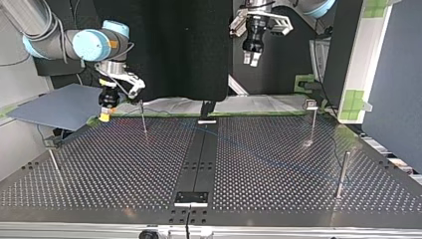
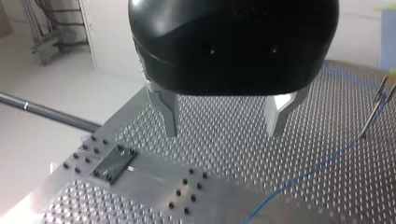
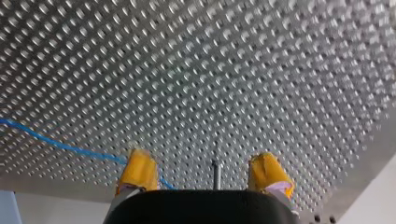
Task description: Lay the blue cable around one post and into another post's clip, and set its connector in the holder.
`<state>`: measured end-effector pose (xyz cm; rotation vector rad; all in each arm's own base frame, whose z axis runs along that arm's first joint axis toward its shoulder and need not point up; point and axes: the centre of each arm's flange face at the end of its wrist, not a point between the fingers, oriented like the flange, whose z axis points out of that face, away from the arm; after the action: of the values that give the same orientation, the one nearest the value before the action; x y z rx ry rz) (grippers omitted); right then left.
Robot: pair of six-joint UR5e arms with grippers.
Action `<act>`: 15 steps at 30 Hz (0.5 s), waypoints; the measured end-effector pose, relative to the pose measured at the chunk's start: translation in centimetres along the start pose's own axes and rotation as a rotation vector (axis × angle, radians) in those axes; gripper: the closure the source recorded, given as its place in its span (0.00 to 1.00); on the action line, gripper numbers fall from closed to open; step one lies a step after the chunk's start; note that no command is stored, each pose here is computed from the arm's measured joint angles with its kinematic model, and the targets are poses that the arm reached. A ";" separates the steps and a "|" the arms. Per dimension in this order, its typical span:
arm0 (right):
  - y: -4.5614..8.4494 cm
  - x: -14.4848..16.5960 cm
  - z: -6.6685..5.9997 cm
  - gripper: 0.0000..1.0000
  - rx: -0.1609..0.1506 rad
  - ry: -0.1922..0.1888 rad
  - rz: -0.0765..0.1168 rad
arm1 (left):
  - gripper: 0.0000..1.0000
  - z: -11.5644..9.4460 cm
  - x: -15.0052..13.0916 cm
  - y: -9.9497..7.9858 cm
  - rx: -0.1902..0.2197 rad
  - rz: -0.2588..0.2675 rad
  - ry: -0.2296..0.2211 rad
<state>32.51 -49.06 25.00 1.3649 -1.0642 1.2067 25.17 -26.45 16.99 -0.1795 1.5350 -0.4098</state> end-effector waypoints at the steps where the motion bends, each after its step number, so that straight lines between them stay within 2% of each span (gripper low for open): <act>1: -0.7 -0.4 -0.1 0.00 0.006 -0.005 -0.007 | 0.12 0.2 0.0 0.1 -0.012 0.005 0.000; 4: -2.3 -1.6 -0.5 0.00 0.016 -0.022 -0.015 | 0.15 0.7 0.5 0.3 -0.037 0.034 0.016; 9: -4.5 -3.2 -1.5 0.00 0.033 -0.050 -0.024 | 0.15 1.2 1.5 0.5 -0.051 0.080 0.044; 12: -6.2 -3.6 -2.3 0.00 0.072 -0.054 -0.026 | 0.15 1.3 2.4 0.8 -0.056 0.092 0.059; 15: -8.2 -4.1 -3.3 0.00 0.131 -0.055 -0.028 | 0.15 1.3 3.5 1.2 -0.065 0.105 0.082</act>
<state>39.65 -44.74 20.01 1.5162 -1.0153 1.2432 26.62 -26.79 13.37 -0.1337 1.6318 -0.2873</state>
